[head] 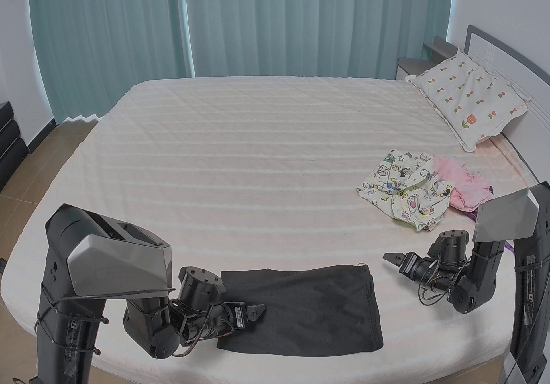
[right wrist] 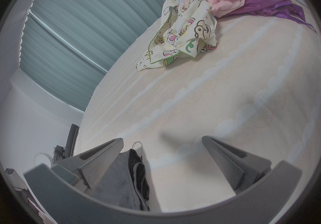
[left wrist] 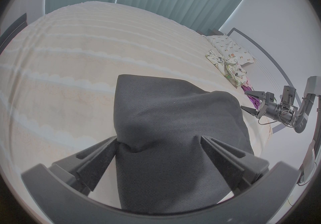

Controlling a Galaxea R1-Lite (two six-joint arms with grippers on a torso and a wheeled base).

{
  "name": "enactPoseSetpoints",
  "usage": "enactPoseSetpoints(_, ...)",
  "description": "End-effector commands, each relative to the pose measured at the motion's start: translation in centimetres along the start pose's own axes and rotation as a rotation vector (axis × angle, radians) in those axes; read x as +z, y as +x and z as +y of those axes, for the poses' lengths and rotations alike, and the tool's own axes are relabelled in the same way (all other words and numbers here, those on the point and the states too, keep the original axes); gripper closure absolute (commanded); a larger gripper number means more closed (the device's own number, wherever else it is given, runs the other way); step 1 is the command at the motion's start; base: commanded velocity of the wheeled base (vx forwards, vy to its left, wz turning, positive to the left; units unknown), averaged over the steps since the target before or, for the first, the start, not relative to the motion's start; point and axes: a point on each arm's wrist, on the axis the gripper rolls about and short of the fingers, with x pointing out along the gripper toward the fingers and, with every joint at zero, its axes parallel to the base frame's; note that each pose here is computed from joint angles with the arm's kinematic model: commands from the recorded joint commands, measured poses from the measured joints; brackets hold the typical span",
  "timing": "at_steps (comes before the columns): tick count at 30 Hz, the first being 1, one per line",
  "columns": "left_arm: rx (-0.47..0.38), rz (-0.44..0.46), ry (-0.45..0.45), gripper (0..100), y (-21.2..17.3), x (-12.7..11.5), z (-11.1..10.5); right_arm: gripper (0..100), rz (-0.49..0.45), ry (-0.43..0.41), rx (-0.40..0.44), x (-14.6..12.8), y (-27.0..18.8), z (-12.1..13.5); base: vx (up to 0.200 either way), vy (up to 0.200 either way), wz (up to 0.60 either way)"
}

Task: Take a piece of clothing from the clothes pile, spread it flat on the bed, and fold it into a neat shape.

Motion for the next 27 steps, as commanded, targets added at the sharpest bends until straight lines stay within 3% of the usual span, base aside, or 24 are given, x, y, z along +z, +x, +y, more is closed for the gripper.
enactPoseSetpoints(1,-0.008,0.003,0.002,0,0.1,-0.1,-0.2,0,-0.002,0.0,0.001,0.0,0.0,0.0,0.0,0.0,0.0)
enactPoseSetpoints(6,-0.027,0.005,0.002,0,0.1,-0.1,-0.5,0,-0.001,-0.001,0.002,0.0,0.0,0.0,0.0,0.0,0.0)
enactPoseSetpoints(7,-0.03,0.007,0.003,100,0.1,-0.2,-0.6,0,-0.003,0.0,0.002,0.1,0.1,0.0,0.0,0.0,0.0)
enactPoseSetpoints(18,-0.021,0.005,-0.003,100,0.0,-0.2,-0.4,0,-0.001,0.0,0.0,0.0,0.0,0.0,0.0,0.0,0.0)
enactPoseSetpoints(27,-0.006,-0.005,-0.1,100,-1.2,-0.3,0.2,0,0.0,0.0,0.001,0.0,0.0,0.0,0.0,0.0,0.0)
